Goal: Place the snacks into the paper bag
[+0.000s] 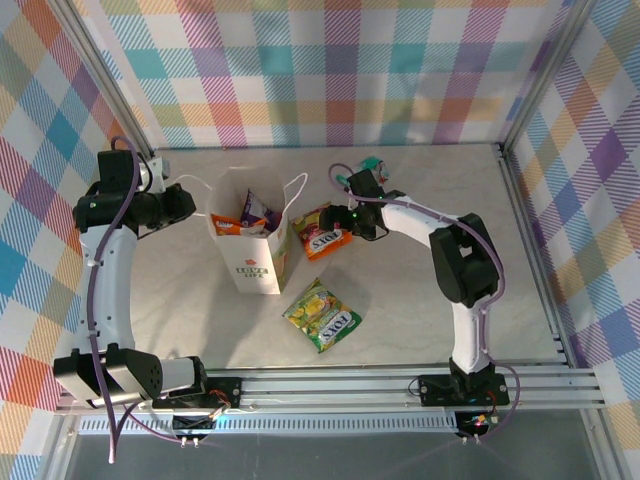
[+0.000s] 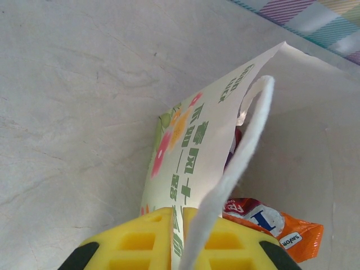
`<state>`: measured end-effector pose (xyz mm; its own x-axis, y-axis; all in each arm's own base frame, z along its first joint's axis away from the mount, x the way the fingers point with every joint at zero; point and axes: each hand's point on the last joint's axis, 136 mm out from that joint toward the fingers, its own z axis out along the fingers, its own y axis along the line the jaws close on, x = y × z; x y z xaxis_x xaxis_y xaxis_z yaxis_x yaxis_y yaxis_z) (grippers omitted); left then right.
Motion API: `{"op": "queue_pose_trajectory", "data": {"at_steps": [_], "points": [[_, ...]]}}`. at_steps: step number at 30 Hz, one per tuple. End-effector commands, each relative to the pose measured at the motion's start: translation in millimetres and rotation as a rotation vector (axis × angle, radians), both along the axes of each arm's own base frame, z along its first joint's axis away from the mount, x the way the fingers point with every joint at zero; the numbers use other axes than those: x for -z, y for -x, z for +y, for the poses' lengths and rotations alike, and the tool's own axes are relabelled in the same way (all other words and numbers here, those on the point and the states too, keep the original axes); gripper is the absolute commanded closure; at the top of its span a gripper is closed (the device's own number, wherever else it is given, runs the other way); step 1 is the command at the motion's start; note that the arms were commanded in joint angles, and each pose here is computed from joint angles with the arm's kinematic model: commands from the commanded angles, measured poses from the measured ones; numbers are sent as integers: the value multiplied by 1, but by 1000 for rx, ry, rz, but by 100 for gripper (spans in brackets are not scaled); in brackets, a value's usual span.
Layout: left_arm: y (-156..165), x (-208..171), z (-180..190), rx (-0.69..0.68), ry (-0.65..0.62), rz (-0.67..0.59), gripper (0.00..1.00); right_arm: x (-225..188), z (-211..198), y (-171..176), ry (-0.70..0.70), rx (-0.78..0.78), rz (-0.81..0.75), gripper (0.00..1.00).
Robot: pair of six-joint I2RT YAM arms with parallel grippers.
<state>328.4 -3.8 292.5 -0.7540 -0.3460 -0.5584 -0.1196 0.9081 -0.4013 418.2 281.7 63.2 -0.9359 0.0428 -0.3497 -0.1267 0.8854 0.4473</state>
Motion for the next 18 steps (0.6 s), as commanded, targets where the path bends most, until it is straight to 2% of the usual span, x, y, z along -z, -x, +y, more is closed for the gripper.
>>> {"op": "queue_pose_trajectory", "data": {"at_steps": [1, 18], "points": [[4, -5, 6, -9, -10, 3, 87, -4, 8, -7, -43, -1, 6, 1], [3, -6, 5, -1, -9, 1, 86, 15, 19, -6, 2, -33, 69, 1]]}}
